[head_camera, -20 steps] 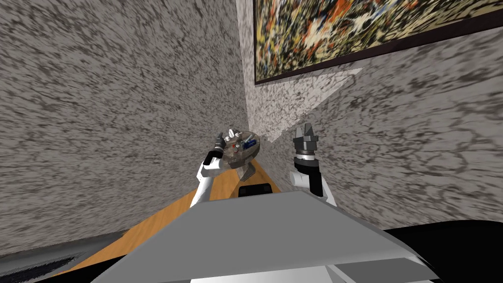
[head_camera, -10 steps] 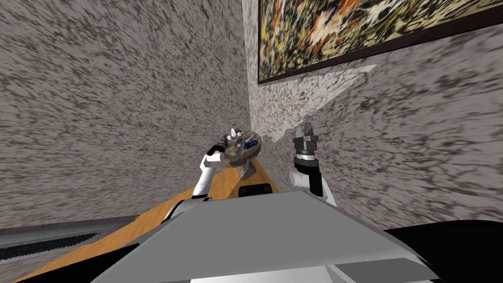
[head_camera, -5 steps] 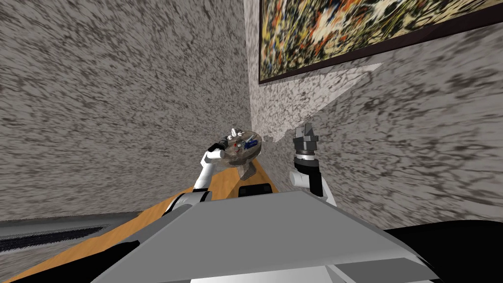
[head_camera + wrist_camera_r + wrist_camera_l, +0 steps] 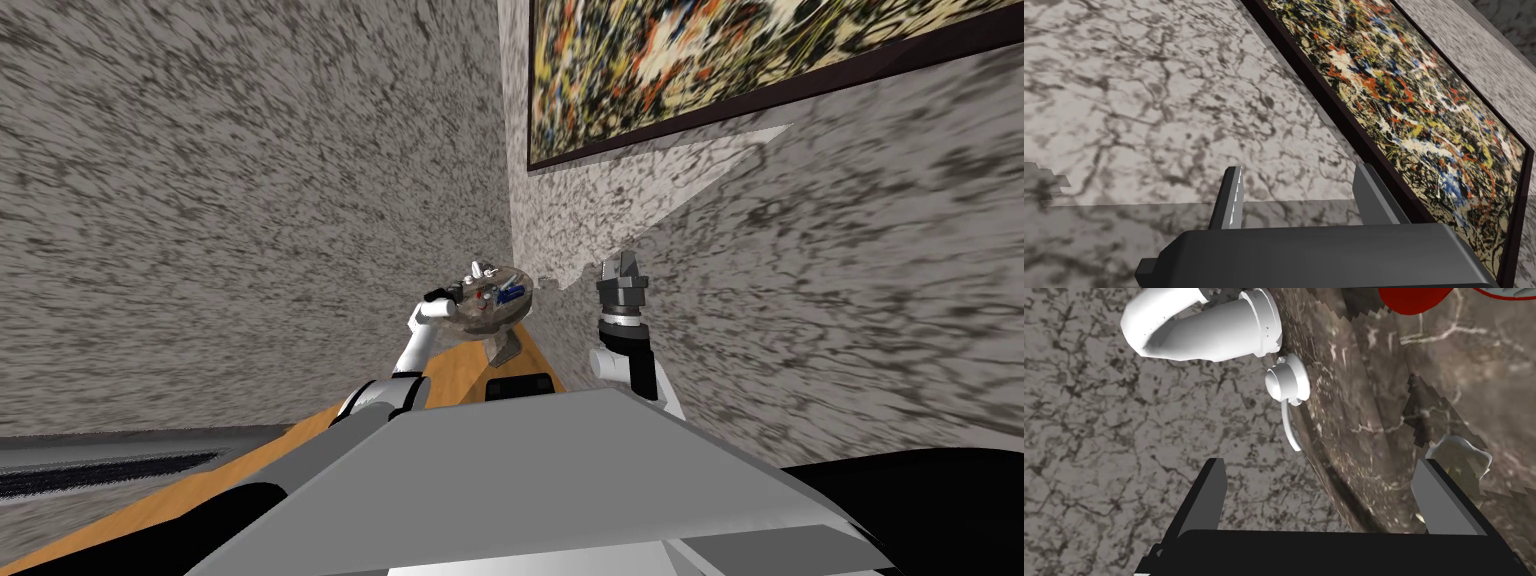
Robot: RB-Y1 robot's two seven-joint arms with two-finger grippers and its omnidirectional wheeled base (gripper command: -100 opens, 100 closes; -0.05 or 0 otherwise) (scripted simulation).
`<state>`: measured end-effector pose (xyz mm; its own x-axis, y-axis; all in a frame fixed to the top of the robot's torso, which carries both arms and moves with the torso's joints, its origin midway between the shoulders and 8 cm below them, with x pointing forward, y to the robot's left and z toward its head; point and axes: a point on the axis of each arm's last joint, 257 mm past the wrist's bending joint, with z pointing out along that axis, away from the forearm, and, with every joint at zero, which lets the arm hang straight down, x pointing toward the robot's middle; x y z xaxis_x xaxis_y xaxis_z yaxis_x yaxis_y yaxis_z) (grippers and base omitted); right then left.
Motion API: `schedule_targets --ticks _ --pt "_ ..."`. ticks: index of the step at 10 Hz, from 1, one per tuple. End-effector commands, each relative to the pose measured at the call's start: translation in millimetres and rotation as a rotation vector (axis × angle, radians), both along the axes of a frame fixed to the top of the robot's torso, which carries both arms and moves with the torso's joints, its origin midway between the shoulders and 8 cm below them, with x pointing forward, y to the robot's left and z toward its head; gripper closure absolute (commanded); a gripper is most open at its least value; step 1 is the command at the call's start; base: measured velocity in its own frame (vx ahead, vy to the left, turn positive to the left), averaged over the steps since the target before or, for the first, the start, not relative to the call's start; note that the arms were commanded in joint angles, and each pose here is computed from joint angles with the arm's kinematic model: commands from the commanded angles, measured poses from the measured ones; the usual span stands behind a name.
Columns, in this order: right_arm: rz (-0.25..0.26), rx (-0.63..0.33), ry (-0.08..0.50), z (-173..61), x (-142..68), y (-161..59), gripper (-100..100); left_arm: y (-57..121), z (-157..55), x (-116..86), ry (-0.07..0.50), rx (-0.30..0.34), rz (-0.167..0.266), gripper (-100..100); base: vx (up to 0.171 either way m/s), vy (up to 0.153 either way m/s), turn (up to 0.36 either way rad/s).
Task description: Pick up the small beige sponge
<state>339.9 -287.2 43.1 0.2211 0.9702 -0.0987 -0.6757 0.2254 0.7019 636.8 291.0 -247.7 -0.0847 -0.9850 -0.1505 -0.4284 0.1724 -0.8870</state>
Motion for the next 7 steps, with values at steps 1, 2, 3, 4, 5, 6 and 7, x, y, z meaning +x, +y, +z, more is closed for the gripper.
schedule_targets --ticks 1,2,3,4,5,6,7 --pt "0.000 0.000 0.000 0 0 0 0 8.8 -10 1 0.055 0.009 0.010 -100 0.009 -0.014 0.021" --pt "0.000 0.000 0.000 0 0 0 0 15.1 -14 3 0.087 0.016 0.017 -100 0.018 -0.023 0.038" --pt "0.000 0.000 0.000 0 0 0 0 17.5 -23 0 0.111 0.015 0.022 -100 0.014 -0.016 0.016" --pt "0.000 0.000 0.000 0 0 0 0 23.4 -27 0 0.144 0.022 0.029 -100 0.011 -0.016 0.009" --pt "0.000 0.000 0.000 0 0 0 0 24.9 -32 -1 0.155 0.021 0.032 -100 0.010 -0.012 0.009" --pt "0.000 0.000 0.000 0 0 0 0 32.1 -39 -3 0.197 0.026 0.042 -100 0.011 -0.011 0.011" --pt "0.000 0.000 0.000 0 0 0 0 38.4 -45 -5 0.232 0.030 0.051 -100 0.019 -0.013 0.015"
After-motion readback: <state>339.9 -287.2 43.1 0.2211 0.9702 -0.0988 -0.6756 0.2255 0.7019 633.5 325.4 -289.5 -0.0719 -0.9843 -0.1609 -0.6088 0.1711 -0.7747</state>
